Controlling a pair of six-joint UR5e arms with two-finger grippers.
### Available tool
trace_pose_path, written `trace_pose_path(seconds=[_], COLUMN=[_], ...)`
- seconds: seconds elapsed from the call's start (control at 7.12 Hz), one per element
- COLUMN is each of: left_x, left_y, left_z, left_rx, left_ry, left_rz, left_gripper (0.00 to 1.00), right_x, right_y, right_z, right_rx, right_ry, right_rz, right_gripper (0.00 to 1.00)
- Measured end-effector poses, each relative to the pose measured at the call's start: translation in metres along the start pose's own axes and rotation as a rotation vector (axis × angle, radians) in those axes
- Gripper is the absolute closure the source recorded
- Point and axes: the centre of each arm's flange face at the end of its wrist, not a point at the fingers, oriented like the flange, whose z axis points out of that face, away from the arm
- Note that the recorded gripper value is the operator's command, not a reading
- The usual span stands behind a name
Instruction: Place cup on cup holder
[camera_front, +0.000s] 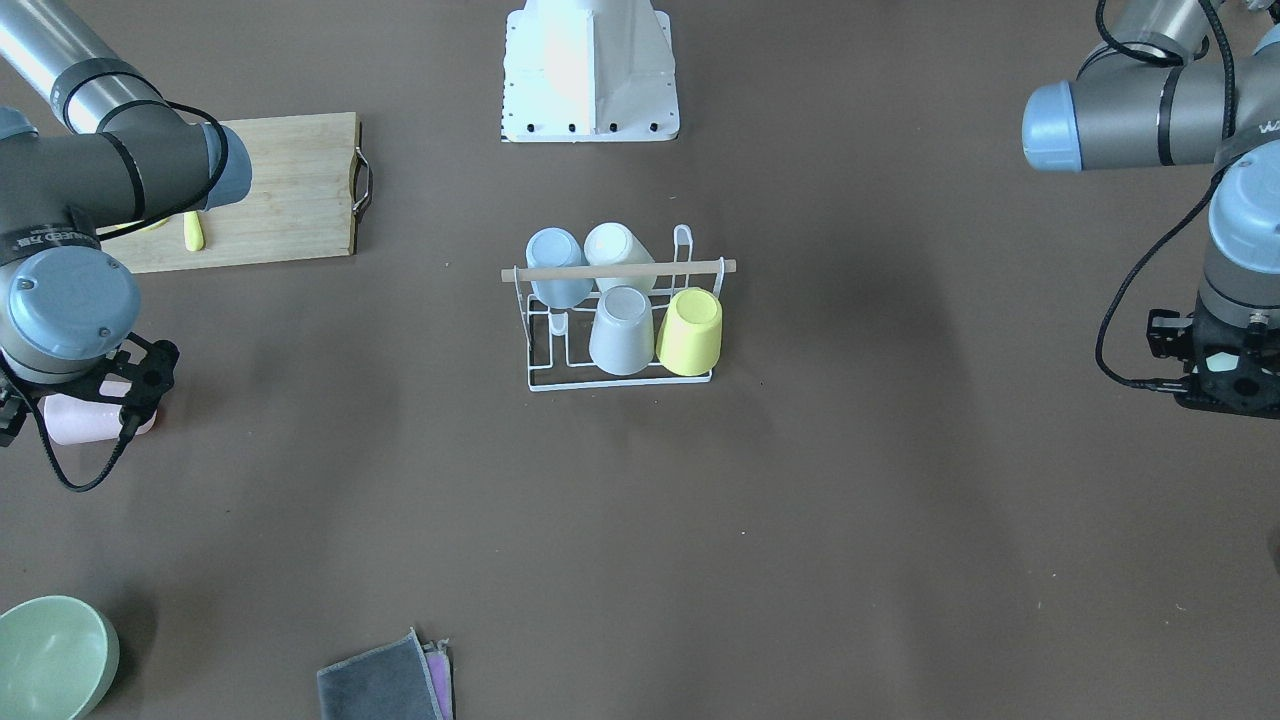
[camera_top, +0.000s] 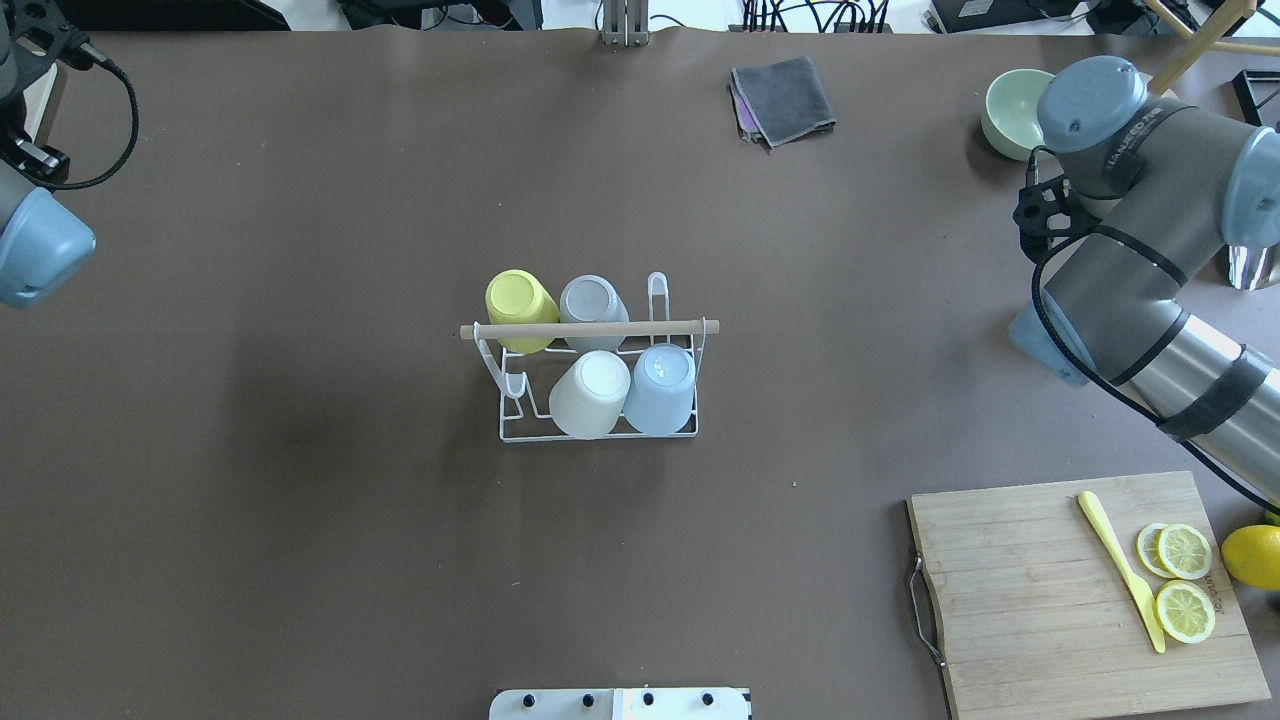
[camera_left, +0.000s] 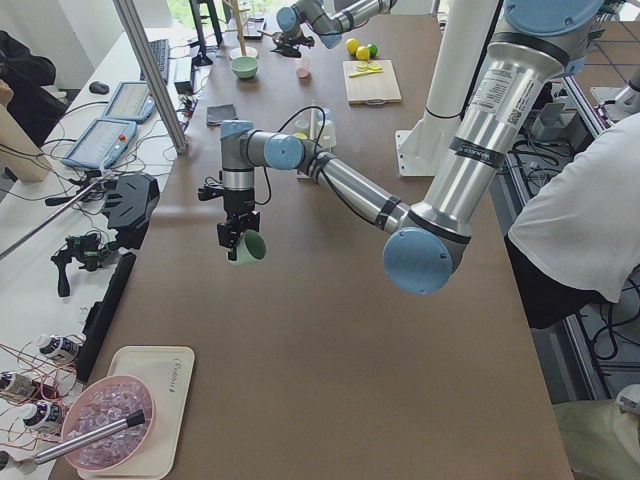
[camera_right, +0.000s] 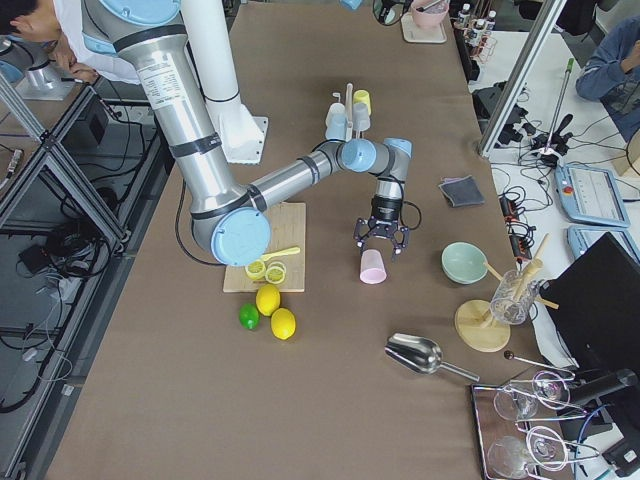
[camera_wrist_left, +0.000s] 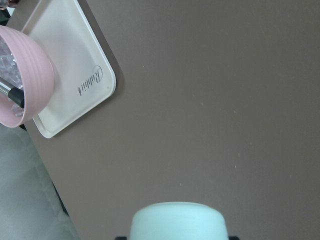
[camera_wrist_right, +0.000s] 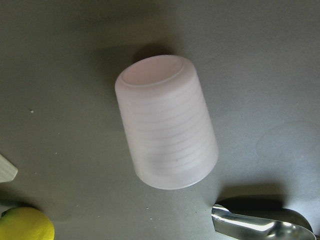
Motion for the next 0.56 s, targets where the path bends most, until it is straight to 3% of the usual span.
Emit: trace_pose_path(seconds=[0.28, 0.56], left_x=[0.017, 0.034], left_y=[-0.015, -0.025], left_z=[-0.021, -0.049], left_rx=[0.191, 0.382], left_ry=[0.052, 0.124], left_rz=[-0.104, -0.14], left_gripper=[1.0, 1.0], right_x=[0.012, 0.019], right_y=[0.02, 0.038], right_z=[-0.004, -0.002], right_rx=[0.116, 0.215], right_ry=[-0.021, -0.073], right_rz=[0.002, 0.011], right_gripper=[0.02, 0.01])
